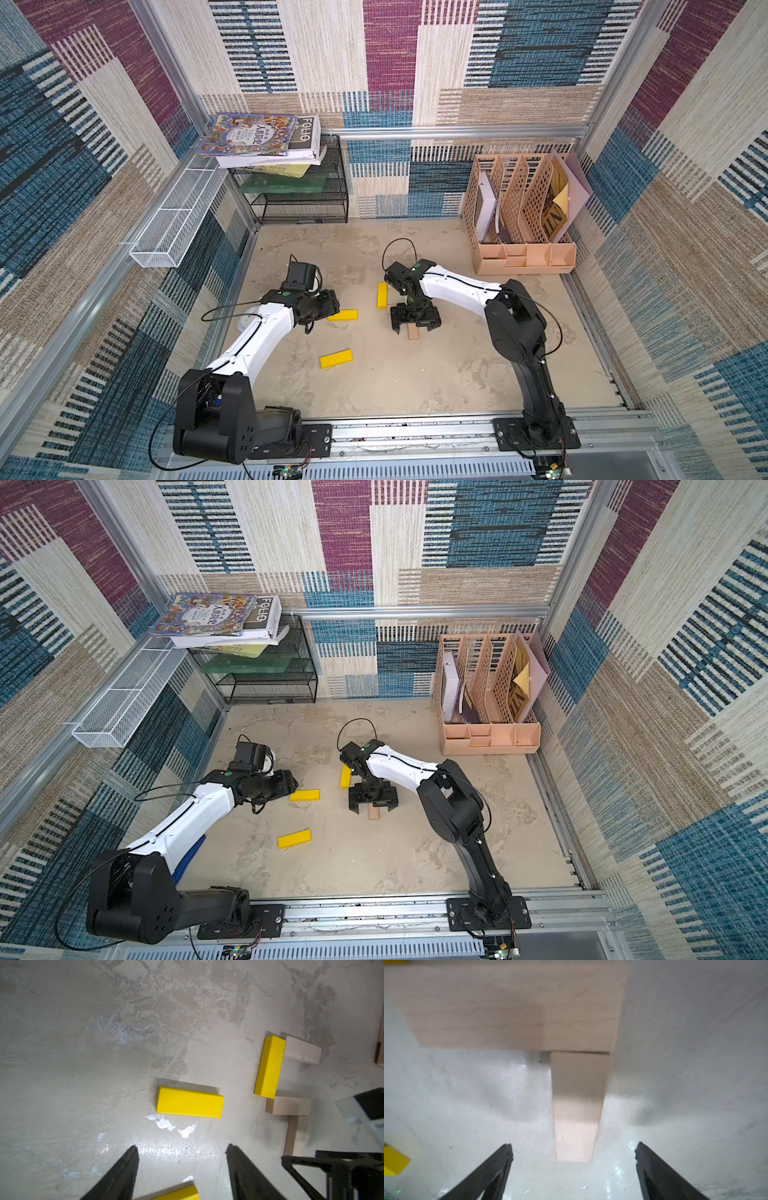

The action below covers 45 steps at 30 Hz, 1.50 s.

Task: Assemble the number 6 with building blocks
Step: Assemble the building block at the center of the board, then pick up the building block from the center of the board.

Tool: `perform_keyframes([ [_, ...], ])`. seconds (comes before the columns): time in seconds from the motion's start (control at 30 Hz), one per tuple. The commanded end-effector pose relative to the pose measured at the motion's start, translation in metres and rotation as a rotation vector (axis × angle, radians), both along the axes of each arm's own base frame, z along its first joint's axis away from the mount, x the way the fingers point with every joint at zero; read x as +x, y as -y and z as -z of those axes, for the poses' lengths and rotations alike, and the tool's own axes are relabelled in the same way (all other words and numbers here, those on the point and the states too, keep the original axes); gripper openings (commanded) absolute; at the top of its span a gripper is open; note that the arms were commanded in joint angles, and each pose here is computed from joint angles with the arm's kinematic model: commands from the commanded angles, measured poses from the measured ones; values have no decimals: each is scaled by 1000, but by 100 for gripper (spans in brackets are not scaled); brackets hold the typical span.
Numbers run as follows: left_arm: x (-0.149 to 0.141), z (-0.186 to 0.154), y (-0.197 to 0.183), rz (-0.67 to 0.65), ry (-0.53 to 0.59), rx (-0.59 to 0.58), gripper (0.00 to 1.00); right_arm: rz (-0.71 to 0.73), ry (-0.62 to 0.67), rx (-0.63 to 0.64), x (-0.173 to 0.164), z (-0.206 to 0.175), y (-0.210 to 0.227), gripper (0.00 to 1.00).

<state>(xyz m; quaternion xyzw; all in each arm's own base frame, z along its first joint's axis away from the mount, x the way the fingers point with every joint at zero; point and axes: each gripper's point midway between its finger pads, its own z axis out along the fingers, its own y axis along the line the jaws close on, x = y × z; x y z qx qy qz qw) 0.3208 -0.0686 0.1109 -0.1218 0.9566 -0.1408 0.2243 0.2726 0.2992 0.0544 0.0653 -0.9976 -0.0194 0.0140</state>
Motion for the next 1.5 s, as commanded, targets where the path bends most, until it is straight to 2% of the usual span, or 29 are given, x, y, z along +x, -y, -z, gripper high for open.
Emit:
perform_keyframes([
  [0.0,7,-7,1,29,20,11,72,-2,55,5,2,-41,8,97],
  [0.1,14,-8,3,-14,0,-24,74,14,141,34,14,-83,22,99],
  [0.2,14,1,10,-122,-110,-125,73,69,216,72,33,-114,50,98],
  [0.27,10,11,16,-239,-204,-212,70,108,240,104,46,-125,71,97],
  [0.37,4,25,19,-425,-297,-298,67,140,268,130,63,-133,95,96],
  [0.5,4,31,10,-604,-327,-296,67,146,274,151,76,-133,113,96],
  [0.67,9,32,9,-746,-339,-285,67,147,260,187,82,-122,126,96],
  [1.13,34,61,45,-866,-397,-315,67,192,268,220,103,-117,165,96],
  [1.3,36,67,43,-900,-397,-300,63,196,258,217,103,-115,170,96],
  [1.47,32,82,49,-922,-445,-322,59,199,255,211,105,-115,173,96],
])
